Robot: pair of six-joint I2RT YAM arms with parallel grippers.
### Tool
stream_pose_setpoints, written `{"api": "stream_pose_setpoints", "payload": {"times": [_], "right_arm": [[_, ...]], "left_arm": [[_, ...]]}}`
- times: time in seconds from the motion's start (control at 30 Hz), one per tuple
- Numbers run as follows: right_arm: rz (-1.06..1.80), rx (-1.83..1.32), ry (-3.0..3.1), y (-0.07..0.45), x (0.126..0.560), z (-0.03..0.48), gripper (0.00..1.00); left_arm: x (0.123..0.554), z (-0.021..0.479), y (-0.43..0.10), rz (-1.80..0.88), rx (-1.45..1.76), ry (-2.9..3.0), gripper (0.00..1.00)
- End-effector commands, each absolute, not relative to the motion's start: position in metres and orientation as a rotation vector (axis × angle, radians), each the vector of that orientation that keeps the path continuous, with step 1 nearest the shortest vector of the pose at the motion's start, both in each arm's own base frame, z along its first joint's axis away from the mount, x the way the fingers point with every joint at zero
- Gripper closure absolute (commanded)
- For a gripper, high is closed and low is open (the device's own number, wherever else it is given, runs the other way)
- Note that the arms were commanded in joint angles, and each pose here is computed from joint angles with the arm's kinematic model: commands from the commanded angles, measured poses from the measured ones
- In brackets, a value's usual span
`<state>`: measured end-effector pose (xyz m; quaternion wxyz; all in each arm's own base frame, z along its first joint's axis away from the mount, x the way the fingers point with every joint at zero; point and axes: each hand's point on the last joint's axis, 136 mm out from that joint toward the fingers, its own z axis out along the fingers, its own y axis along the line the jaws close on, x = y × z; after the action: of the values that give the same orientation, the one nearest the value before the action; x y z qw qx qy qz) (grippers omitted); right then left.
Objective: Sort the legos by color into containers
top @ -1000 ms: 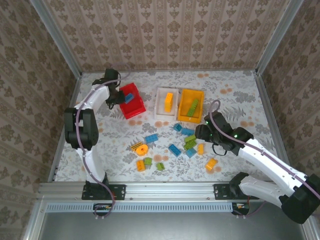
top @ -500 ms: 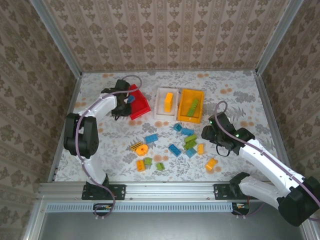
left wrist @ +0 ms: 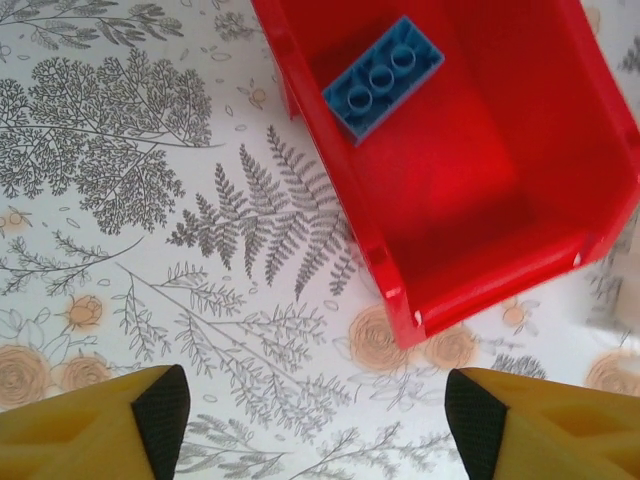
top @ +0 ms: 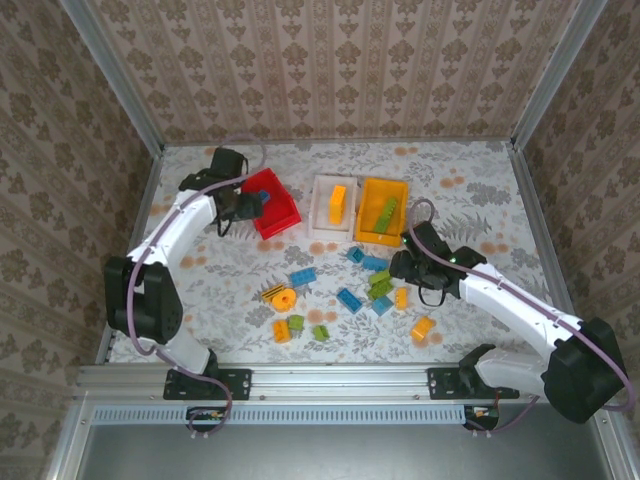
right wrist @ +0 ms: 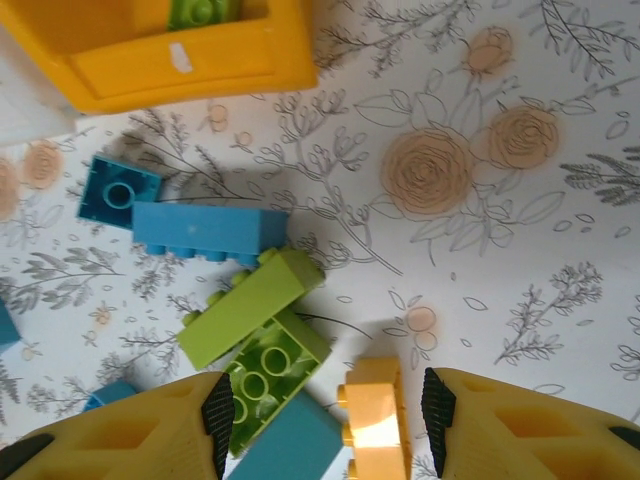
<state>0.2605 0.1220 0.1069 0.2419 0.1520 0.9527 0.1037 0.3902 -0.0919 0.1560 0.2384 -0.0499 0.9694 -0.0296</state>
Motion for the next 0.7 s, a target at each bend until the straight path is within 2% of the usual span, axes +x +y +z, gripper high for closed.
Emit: {"api": "stream_pose_setpoints", "payload": {"times": [0.0, 0.17, 0.3, 0.6, 0.67], "right_arm": [[0.341, 0.403, 2.574, 0.132, 0.268, 0.120, 0.44], [0.345, 0.400, 2.571, 0.130, 0.265, 0.121, 0.43], [0.352, 0.400, 2.569, 0.130, 0.263, 0.122, 0.43], [0.351, 0.404, 2.563, 0.128, 0.263, 0.122, 0.43], [0.351, 0.403, 2.559, 0.128, 0.264, 0.124, 0.43]], "left_arm": [[0.413, 0.146, -0.092, -0.189, -0.261, 2.674, 0.20], [0.443, 0.118, -0.095, -0.243, -0.310, 2.725, 0.21], [0.457, 0.100, -0.097, -0.241, -0.312, 2.760, 0.27], [0.456, 0.087, -0.091, -0.176, -0.281, 2.790, 0.72], [0.452, 0.089, -0.091, -0.166, -0.265, 2.788, 0.79]]}}
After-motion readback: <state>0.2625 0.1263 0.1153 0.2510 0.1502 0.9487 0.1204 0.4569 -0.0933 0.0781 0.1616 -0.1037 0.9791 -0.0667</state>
